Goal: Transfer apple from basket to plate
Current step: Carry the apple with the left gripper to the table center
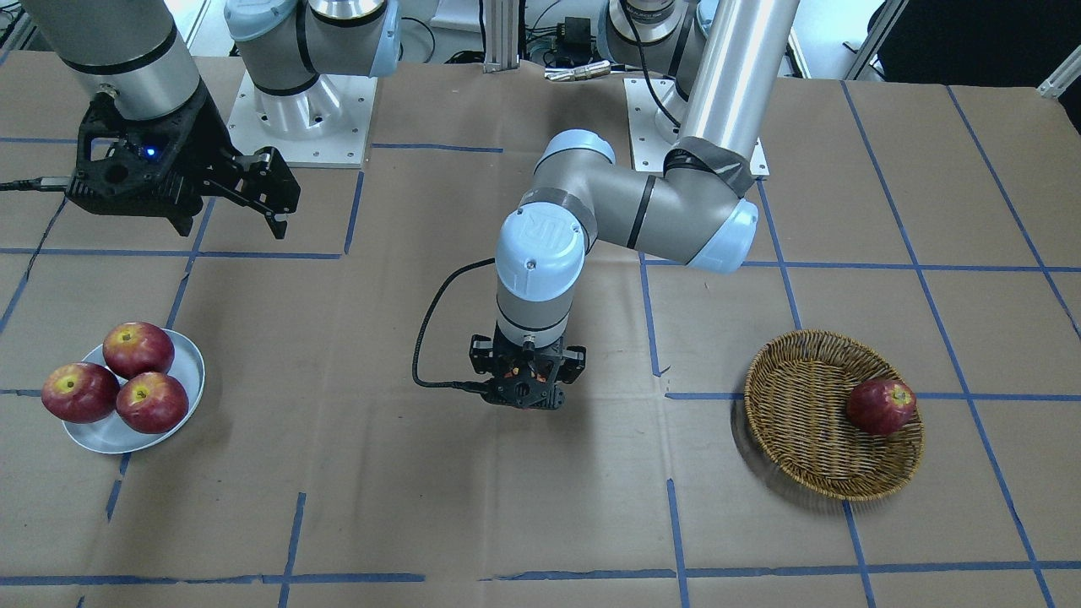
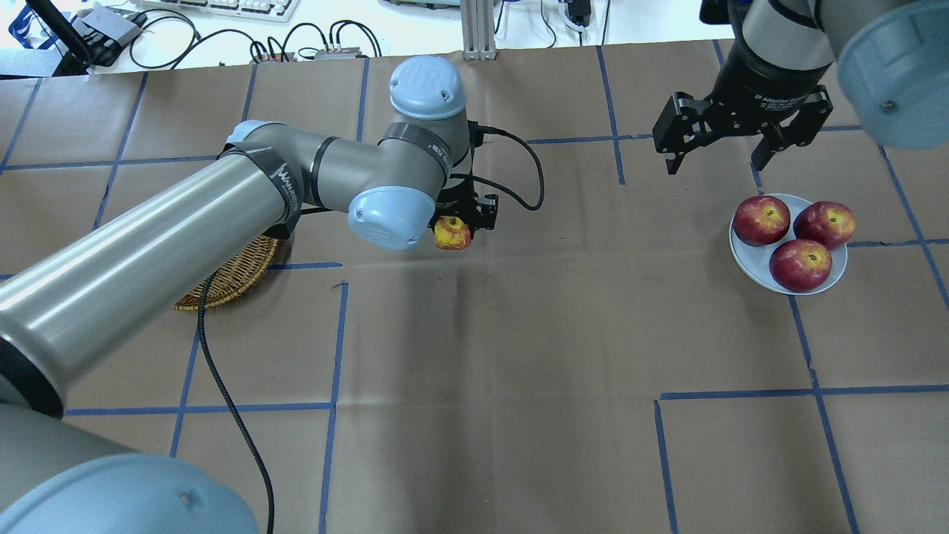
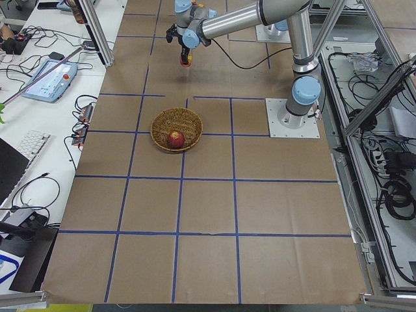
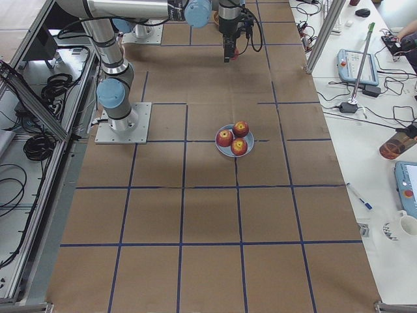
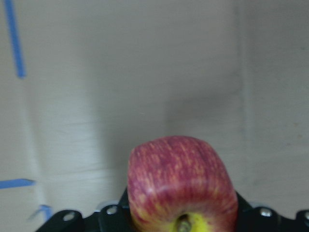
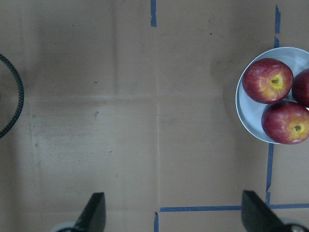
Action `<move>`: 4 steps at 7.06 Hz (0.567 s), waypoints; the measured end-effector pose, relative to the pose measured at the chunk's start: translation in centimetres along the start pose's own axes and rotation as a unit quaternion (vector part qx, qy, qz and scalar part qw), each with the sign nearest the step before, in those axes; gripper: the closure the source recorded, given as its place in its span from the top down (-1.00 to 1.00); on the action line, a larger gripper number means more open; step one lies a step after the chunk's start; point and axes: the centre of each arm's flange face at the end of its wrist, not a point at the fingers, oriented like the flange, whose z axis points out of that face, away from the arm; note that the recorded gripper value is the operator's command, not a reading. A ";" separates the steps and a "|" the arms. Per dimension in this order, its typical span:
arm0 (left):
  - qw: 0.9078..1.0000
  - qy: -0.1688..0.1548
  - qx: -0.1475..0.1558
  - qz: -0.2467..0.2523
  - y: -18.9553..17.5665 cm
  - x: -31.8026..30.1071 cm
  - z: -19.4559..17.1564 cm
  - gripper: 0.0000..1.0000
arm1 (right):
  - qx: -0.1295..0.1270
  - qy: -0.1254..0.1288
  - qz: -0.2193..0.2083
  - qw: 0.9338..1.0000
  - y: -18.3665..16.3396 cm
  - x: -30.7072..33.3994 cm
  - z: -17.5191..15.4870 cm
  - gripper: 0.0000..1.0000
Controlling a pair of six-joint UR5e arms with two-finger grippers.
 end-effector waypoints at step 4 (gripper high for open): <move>1.000 0.006 -0.012 0.012 -1.2 2.6 2.7 0.04 | 0.000 -0.001 0.000 1.000 0.0 0.0 0.1 1.00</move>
